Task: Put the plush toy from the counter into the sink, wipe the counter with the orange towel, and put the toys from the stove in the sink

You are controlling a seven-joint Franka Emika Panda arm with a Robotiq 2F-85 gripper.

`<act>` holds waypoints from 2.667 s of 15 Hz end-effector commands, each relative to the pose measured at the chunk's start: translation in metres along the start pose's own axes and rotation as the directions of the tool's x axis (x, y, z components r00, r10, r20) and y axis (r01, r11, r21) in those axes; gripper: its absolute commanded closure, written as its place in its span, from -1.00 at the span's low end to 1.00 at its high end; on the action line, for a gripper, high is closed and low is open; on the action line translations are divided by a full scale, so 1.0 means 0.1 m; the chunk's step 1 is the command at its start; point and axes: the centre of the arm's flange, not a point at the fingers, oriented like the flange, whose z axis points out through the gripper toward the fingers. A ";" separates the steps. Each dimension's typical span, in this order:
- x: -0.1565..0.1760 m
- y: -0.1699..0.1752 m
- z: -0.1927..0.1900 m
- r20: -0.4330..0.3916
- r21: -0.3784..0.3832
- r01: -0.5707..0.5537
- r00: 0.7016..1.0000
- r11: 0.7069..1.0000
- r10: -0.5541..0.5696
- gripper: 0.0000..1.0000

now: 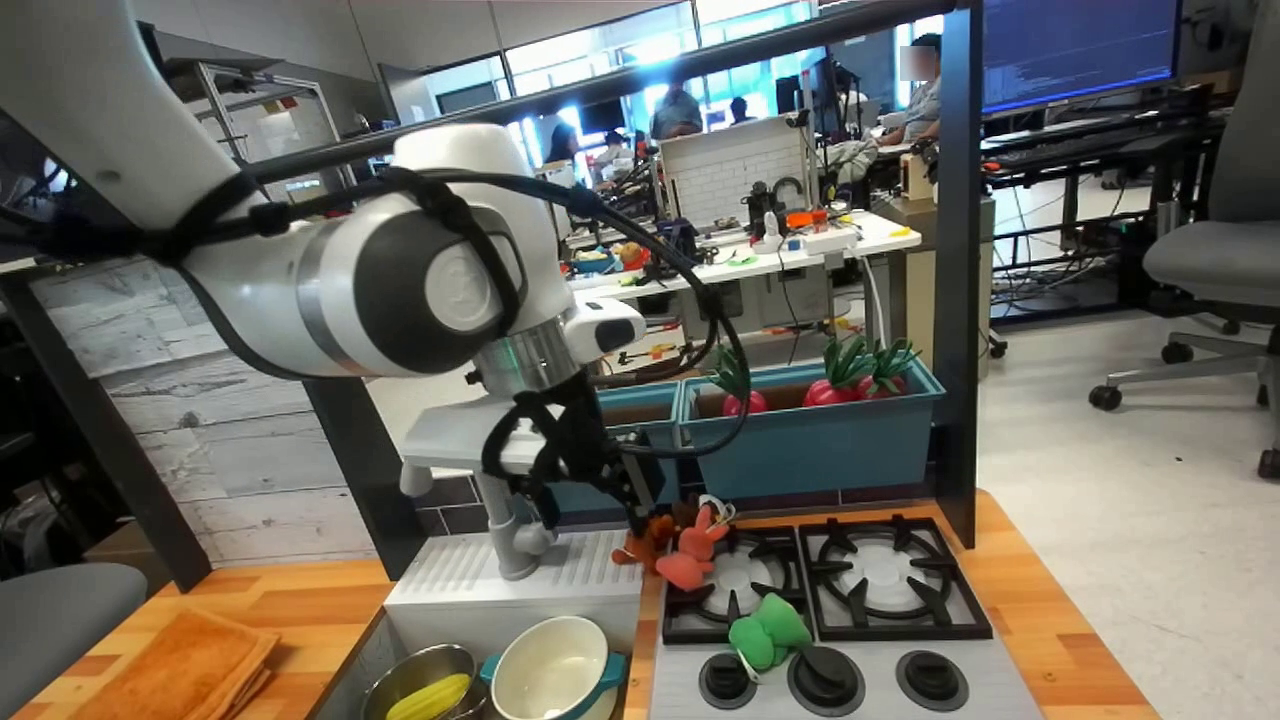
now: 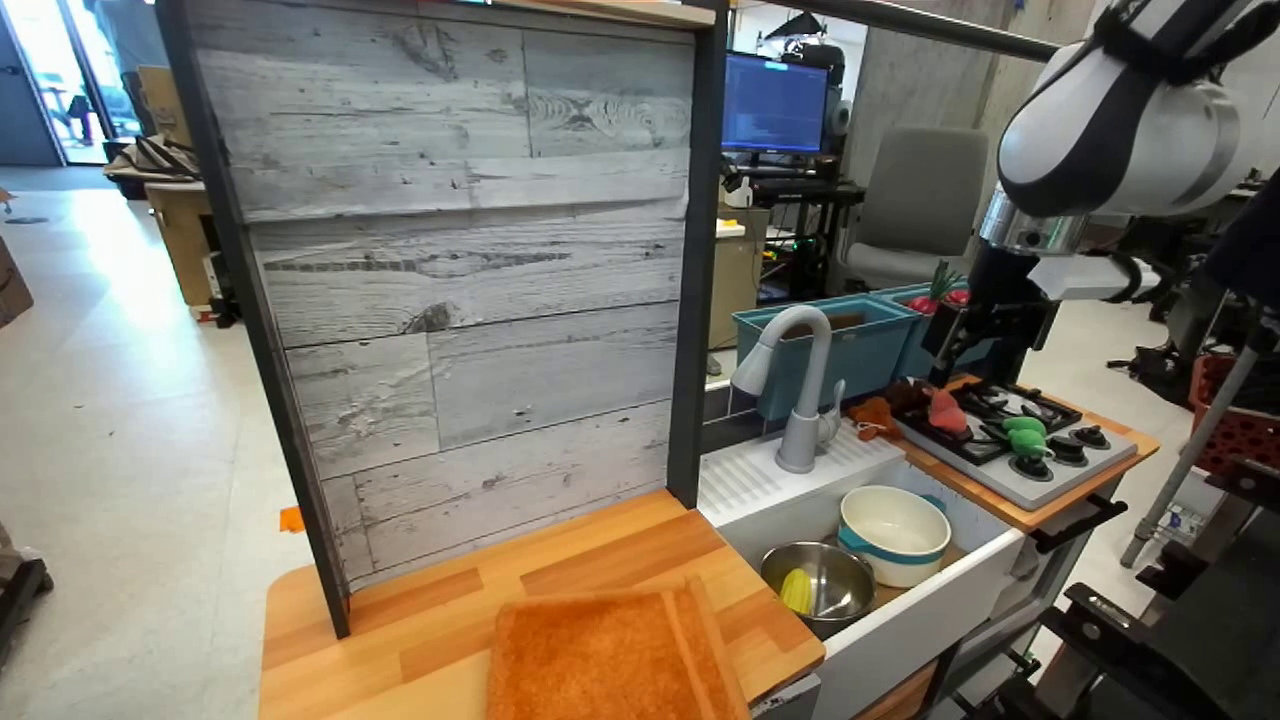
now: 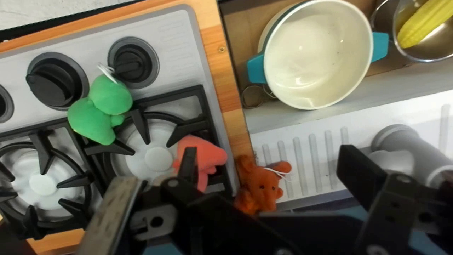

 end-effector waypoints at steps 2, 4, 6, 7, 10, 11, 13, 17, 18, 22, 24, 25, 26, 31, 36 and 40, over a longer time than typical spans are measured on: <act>0.09 0.09 0.18 0.005 -0.006 -0.023 1.000 1.000 0.023 -1.00; 0.07 0.08 0.21 0.011 -0.006 -0.022 1.000 1.000 0.022 -1.00; 0.08 0.06 0.19 0.008 -0.006 -0.019 1.000 1.000 0.019 -1.00; 0.10 0.03 0.24 -0.011 -0.015 -0.027 1.000 1.000 0.027 -1.00; 0.36 0.04 0.50 0.000 -0.053 -0.124 0.992 0.991 0.124 -1.00; 0.45 0.07 0.59 -0.007 -0.068 -0.166 0.986 0.984 0.166 -1.00; 0.58 0.11 0.72 -0.034 -0.092 -0.222 0.975 0.971 0.220 -1.00; 0.71 0.14 0.93 -0.062 -0.154 -0.289 0.957 0.945 0.283 -0.45; 0.72 0.15 0.97 -0.064 -0.170 -0.303 0.953 0.938 0.296 -0.31; 0.75 0.16 1.04 -0.064 -0.199 -0.333 0.943 0.922 0.326 0.33; 0.69 0.06 0.94 -0.056 -0.193 -0.323 0.946 0.926 0.318 0.61; 0.62 0.00 0.86 -0.046 -0.190 -0.305 0.952 0.933 0.302 0.74; 0.53 -0.05 0.75 -0.050 -0.181 -0.282 0.960 0.942 0.277 0.87; 0.23 -0.25 0.42 0.022 -0.178 -0.181 0.982 0.967 0.188 0.96; 0.06 -0.49 0.56 0.092 -0.010 -0.138 0.986 0.990 0.138 0.93; 0.00 -0.70 0.80 0.138 0.183 -0.154 0.982 0.971 0.130 0.93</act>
